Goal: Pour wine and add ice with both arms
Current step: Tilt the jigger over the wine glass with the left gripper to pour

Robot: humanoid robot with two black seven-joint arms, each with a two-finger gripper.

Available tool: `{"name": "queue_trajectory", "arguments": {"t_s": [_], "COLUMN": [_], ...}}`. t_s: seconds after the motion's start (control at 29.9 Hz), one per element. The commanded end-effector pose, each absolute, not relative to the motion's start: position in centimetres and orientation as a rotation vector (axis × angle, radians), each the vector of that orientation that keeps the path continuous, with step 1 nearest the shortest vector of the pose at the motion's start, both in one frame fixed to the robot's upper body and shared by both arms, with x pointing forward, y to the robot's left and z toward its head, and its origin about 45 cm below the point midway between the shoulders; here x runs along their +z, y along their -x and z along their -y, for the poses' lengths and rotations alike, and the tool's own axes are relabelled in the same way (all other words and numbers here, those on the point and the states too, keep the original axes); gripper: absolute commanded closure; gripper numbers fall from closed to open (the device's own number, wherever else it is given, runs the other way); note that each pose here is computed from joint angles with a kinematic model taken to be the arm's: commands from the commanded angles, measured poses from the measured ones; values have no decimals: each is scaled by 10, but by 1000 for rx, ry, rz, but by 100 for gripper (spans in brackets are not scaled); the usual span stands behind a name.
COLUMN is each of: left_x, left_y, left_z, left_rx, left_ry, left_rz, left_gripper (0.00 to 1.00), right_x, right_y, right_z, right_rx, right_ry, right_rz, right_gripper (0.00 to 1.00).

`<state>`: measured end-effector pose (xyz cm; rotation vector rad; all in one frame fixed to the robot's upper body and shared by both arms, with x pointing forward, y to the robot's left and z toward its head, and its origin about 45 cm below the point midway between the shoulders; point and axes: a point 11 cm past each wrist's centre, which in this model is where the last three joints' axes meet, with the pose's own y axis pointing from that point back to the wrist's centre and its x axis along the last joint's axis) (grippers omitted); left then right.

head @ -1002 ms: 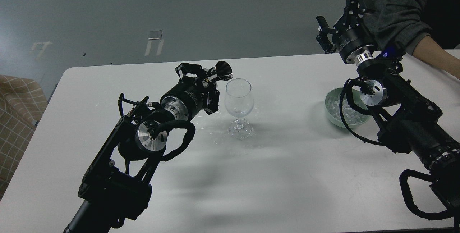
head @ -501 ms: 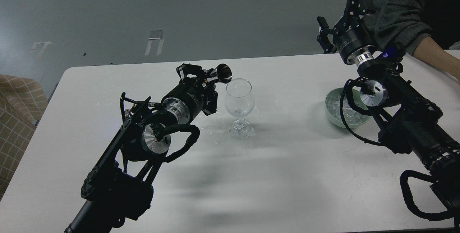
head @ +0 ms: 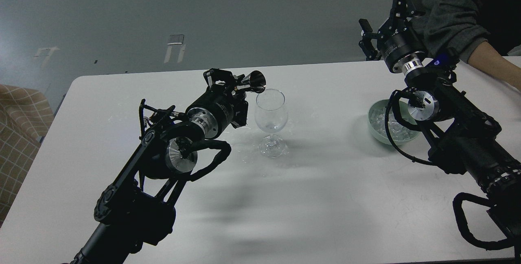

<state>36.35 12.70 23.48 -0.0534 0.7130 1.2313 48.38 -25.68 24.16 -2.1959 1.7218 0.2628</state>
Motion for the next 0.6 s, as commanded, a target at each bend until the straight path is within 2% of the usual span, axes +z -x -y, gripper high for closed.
{"name": "queue_trajectory", "arguments": {"t_s": [0.0,0.57], "left_x": [235,236], "left_y": [-363,-363], "left_z": [-126,-122], "left_rx": [1230,1238], "left_ry": [46,2], "left_rz": [-706,-632], "left_gripper": [100,100], "right_x": [242,239], "right_y": [-484,-483], "right_z": [258,259], "right_rx": [261,265], "right_ry": [2196,2195], "right_rz": [-1724,-1729], "right_gripper": [0,0]}}
